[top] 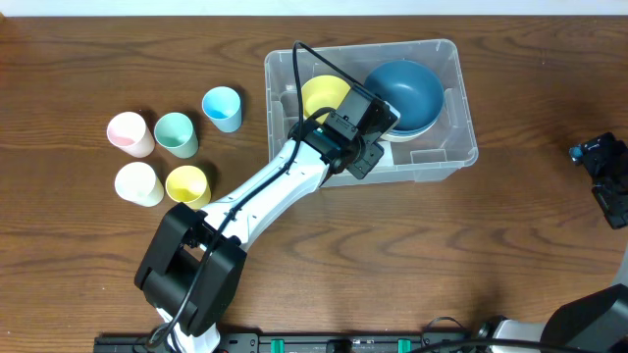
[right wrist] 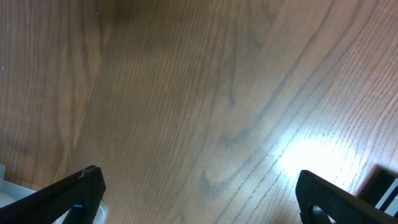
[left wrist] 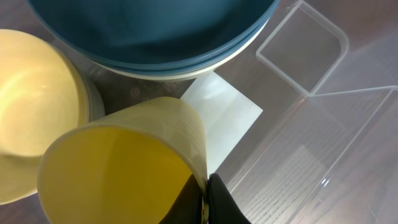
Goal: Pack container
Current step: 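Carry the yellow cup into the bin and lower it, then release the yellow cup and move the left gripper back to the cups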
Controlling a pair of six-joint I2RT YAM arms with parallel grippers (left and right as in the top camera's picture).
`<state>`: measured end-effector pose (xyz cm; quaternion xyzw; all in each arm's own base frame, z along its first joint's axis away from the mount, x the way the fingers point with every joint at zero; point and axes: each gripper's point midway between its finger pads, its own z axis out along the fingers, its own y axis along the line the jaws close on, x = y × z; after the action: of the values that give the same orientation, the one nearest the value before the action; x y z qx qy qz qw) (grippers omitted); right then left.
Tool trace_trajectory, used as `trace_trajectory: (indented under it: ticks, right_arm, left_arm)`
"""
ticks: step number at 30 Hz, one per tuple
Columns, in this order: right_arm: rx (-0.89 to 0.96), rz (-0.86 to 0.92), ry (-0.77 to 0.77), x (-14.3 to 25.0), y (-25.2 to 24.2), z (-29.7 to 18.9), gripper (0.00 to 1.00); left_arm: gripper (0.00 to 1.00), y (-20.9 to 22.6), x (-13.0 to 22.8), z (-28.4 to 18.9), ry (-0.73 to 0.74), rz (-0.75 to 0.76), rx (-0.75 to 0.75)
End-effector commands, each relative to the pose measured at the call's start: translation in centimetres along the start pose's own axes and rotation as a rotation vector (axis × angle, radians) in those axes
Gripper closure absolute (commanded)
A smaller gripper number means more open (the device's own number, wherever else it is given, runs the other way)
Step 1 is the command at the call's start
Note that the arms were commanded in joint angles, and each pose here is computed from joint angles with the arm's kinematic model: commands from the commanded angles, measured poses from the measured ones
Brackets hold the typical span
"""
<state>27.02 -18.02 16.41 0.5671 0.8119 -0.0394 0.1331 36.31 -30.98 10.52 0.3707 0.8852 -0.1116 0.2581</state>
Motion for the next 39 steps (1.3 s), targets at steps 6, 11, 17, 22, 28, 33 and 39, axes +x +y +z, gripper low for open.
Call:
trace_trajectory:
  ticks: [6, 11, 17, 22, 28, 33, 39]
  right_arm:
    - [0.002, 0.010, -0.003, 0.0, -0.1, -0.1, 0.01]
    - [0.001, 0.010, -0.004, 0.0, 0.0, -0.1, 0.01]
    - [0.001, 0.010, -0.003, 0.0, -0.1, -0.1, 0.01]
    - [0.002, 0.010, -0.003, 0.0, -0.1, -0.1, 0.01]
    - [0.001, 0.010, -0.003, 0.0, -0.1, -0.1, 0.01]
    - [0.001, 0.010, -0.003, 0.0, -0.1, -0.1, 0.01]
    - [0.001, 0.010, -0.003, 0.0, -0.1, -0.1, 0.01]
  left_arm:
    - [0.83, -0.1, 0.0, 0.1, 0.001, 0.015, 0.001]
    - [0.74, -0.1, 0.0, 0.1, 0.000, 0.015, 0.001]
    - [0.68, -0.1, 0.0, 0.1, 0.001, 0.015, 0.000]
    - [0.59, 0.9, -1.0, -1.6, -0.039, -0.020, -0.053]
    - [0.55, 2.2, -3.6, -9.1, -0.182, -0.098, -0.141]
    - [0.55, 3.8, -3.0, -16.1, -0.247, -0.164, -0.266]
    - [0.54, 7.2, 2.1, -21.1, -0.176, -0.371, -0.440]
